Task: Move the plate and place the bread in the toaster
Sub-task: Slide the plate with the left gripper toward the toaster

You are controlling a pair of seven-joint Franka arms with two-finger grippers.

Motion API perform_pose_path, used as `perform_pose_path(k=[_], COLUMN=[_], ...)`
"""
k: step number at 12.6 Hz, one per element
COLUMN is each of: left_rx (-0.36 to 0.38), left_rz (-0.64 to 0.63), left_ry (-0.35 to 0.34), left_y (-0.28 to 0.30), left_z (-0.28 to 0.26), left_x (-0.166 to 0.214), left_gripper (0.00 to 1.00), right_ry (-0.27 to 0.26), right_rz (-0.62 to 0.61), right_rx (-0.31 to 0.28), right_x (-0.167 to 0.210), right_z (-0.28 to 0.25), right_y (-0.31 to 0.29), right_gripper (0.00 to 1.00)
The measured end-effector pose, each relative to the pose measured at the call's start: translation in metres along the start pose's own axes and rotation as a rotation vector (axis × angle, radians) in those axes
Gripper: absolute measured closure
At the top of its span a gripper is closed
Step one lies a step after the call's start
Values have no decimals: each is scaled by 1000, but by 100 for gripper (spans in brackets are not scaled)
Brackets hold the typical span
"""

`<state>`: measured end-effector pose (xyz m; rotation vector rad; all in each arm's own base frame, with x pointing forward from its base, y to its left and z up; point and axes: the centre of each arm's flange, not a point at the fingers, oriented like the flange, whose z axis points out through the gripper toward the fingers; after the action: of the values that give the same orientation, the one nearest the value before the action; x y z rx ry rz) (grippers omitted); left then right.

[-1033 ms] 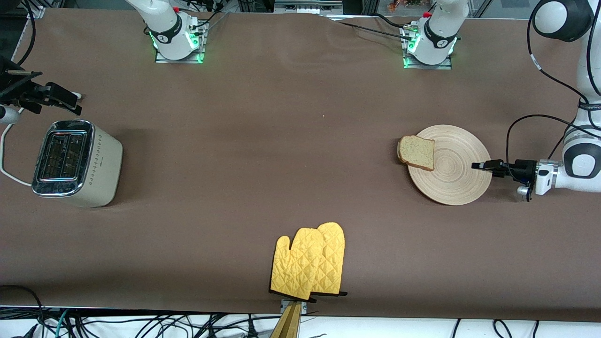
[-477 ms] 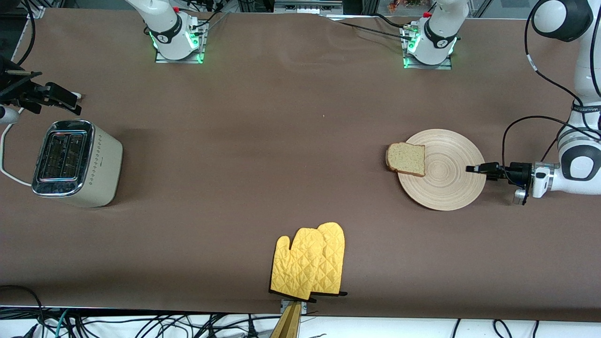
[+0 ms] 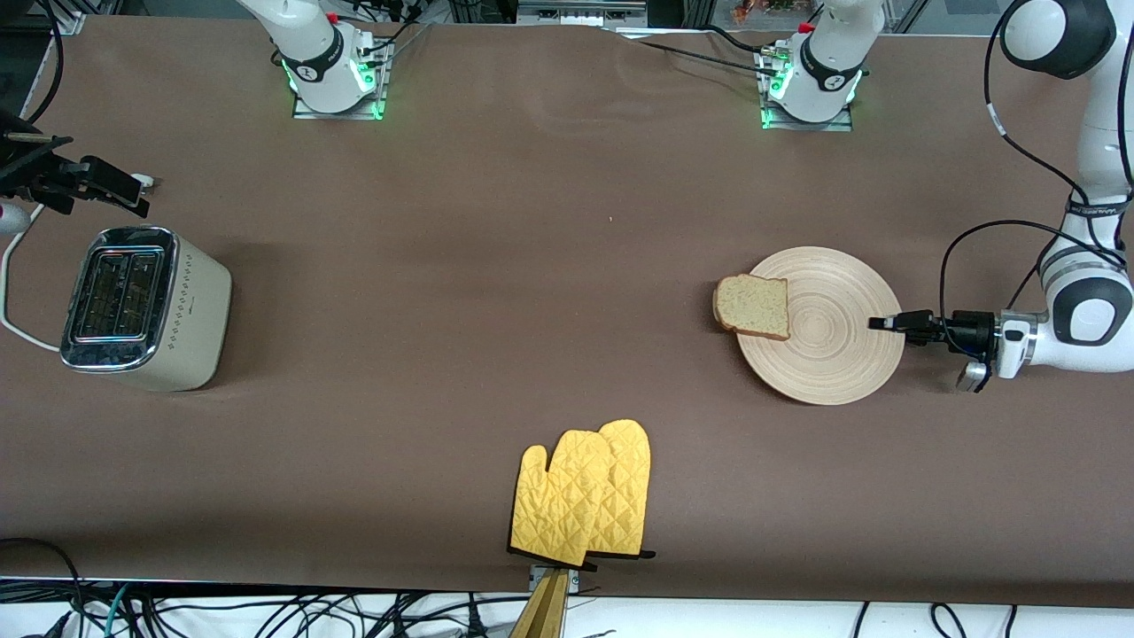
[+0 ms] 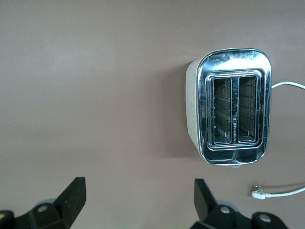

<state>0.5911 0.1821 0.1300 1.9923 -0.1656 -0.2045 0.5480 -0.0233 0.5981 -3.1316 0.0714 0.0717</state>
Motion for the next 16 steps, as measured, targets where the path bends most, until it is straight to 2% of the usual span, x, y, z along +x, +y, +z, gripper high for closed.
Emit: perform_pose_path(k=[4, 9, 12, 16], left_rx=[-67, -163, -116, -68], left_rz=[36, 52, 12, -61], left_ry=[-20, -95, -98, -16], left_y=[39, 109, 141, 190], left_z=[50, 174, 243, 348], left_x=[37, 89, 112, 133], left_gripper=[90, 90, 90, 90], right_ry=[-1, -7, -12, -14], right_rz=[1, 21, 27, 29], right_rx=[0, 1, 1, 1], right_x=[0, 2, 3, 3], right_z=[0, 4, 6, 7], right_y=[1, 12, 15, 16], right_gripper=[0, 0, 0, 0])
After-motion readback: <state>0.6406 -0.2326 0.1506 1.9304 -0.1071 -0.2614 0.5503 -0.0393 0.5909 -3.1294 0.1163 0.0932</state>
